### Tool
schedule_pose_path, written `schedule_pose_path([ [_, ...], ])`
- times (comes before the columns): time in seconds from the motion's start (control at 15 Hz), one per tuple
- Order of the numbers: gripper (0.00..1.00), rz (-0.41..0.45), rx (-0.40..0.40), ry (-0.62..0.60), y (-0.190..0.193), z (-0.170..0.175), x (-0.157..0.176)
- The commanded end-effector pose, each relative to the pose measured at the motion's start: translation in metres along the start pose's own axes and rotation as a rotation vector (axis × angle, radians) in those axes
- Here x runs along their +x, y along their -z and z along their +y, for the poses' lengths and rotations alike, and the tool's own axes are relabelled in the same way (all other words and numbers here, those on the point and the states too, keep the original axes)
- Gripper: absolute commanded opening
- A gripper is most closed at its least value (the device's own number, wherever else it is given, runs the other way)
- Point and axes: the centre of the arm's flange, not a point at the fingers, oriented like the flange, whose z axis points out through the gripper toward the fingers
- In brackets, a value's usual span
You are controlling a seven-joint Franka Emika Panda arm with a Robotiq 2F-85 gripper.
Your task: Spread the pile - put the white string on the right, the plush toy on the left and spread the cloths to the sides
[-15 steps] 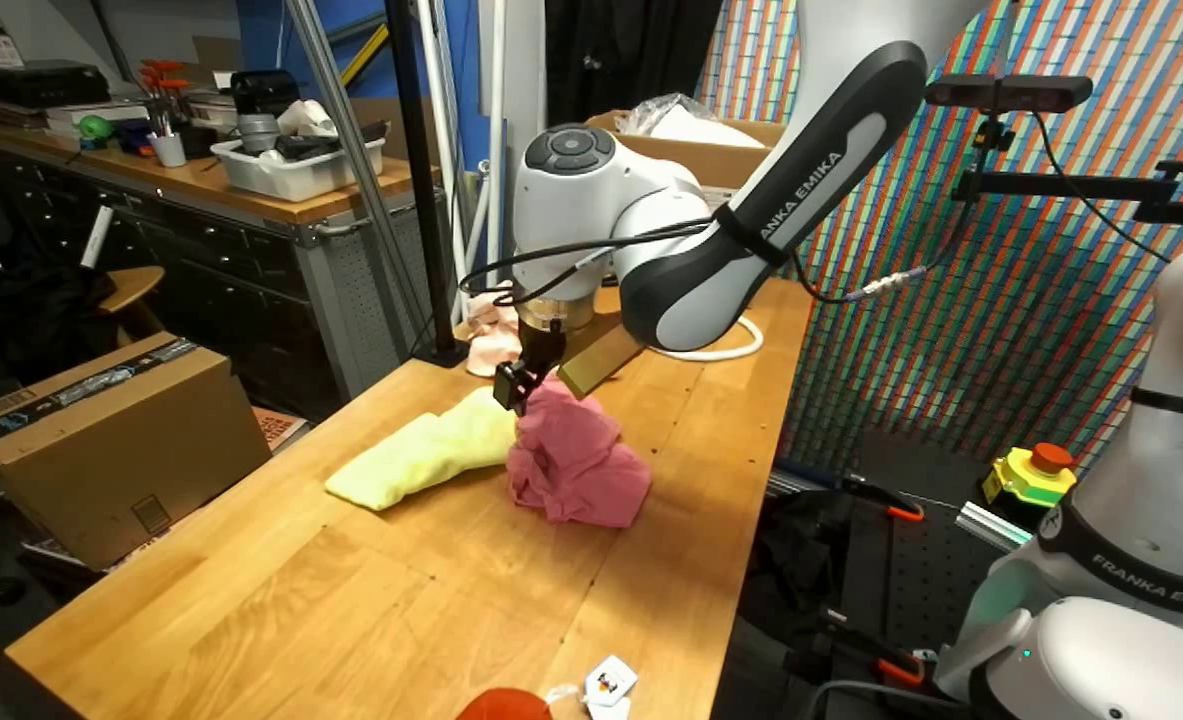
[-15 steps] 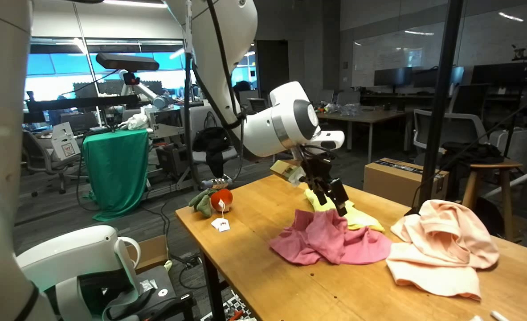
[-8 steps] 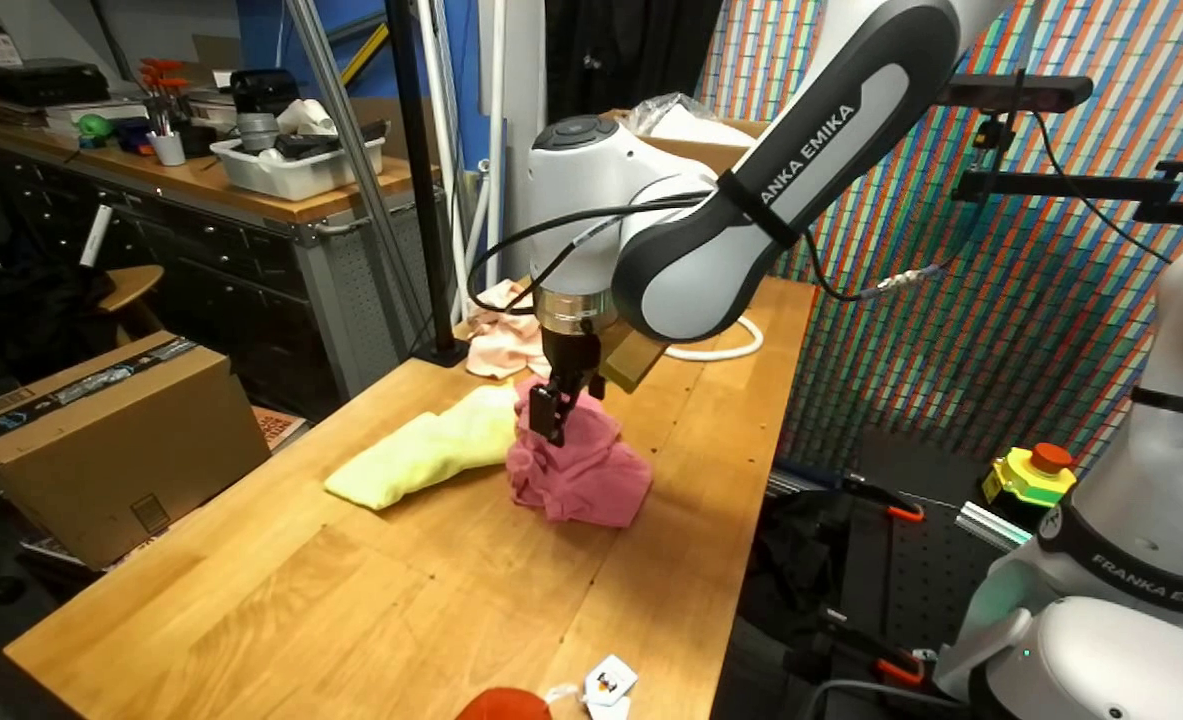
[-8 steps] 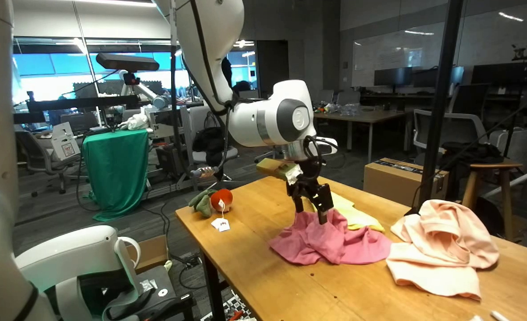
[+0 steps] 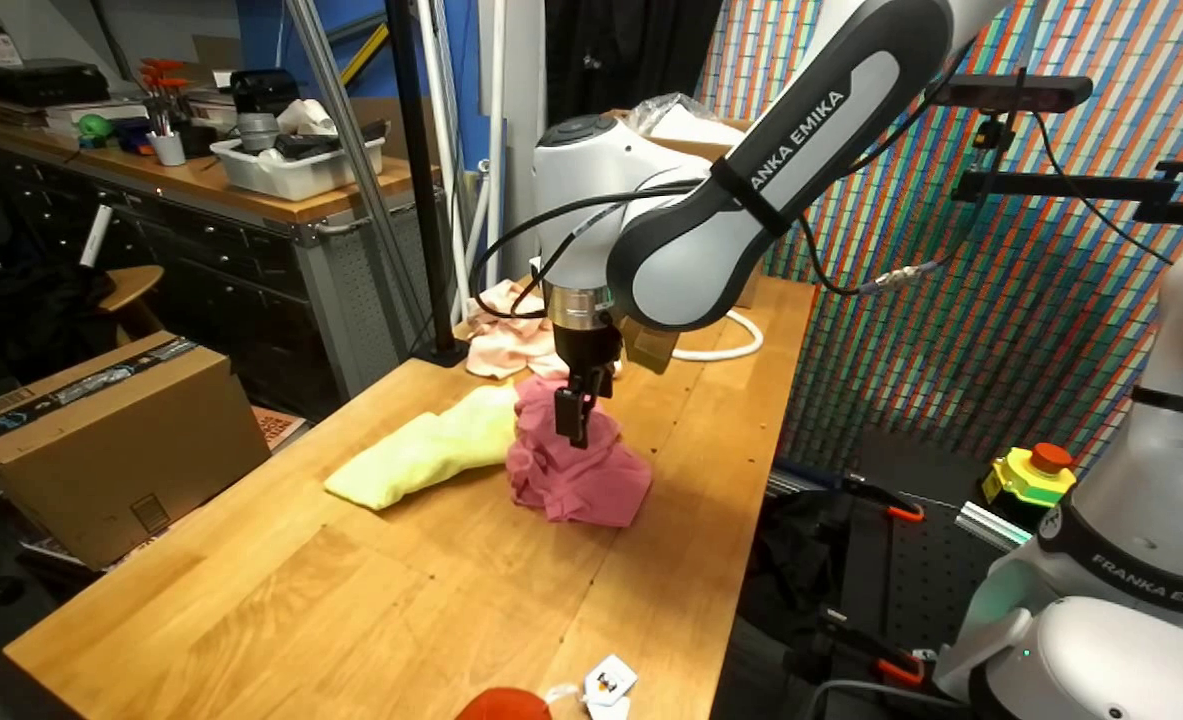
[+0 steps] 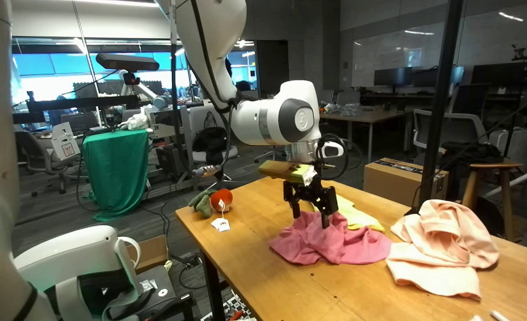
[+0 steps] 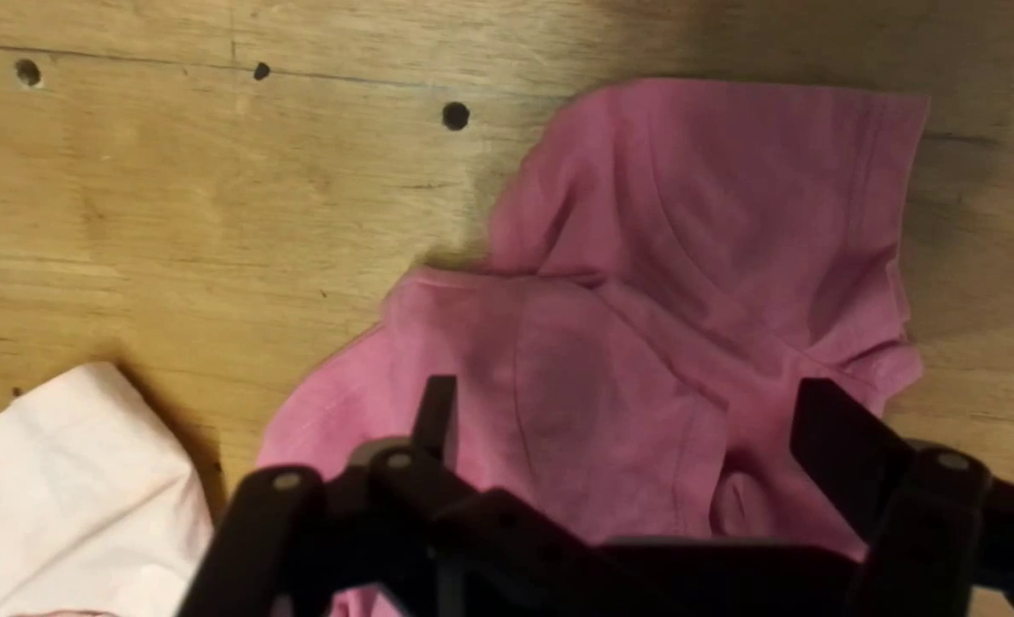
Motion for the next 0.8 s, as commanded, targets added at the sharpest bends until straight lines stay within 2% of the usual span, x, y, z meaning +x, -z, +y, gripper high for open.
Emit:
schedule_pose_path([
  [0.0, 1.00, 0.003, 0.044, 0.051, -0.004, 0.006, 0.001],
  [0.47, 1.00, -0.021, 0.107, 0.115, -0.027, -0.007, 0.000],
  [0.73, 1.00, -0.027, 0.105, 0.137, -0.034, -0.016, 0.000],
])
